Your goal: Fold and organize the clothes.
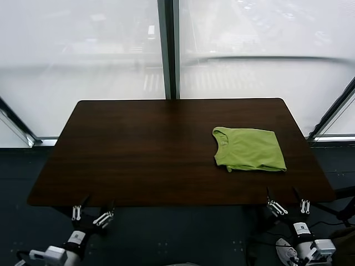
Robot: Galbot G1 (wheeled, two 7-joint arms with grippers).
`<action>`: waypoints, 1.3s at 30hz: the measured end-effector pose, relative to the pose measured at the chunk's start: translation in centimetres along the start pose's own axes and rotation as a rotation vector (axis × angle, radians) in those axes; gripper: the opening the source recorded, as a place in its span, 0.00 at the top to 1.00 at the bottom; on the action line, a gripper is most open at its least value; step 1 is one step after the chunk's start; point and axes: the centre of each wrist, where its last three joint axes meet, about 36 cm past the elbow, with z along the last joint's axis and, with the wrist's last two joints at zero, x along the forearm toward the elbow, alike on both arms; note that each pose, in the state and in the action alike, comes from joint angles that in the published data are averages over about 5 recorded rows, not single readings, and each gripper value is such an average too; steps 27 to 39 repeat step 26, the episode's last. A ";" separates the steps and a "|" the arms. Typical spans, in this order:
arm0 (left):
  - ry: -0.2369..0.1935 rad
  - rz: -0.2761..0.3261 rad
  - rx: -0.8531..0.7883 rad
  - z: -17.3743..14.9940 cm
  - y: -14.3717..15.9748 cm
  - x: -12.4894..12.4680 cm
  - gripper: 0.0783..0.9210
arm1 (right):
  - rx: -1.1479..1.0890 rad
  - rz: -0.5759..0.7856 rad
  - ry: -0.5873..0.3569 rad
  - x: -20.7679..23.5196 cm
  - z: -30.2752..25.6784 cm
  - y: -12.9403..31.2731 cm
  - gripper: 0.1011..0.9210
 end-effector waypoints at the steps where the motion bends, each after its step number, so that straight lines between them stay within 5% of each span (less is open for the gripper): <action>1: -0.001 0.005 -0.001 0.0 0.0 0.1 0.02 | 0.000 0.000 0.001 0.0 0.0 0.0 0.02; 39: 0.004 0.010 0.006 -0.6 -0.3 0.3 0.02 | 0.008 0.008 0.059 0.5 -0.1 0.9 0.02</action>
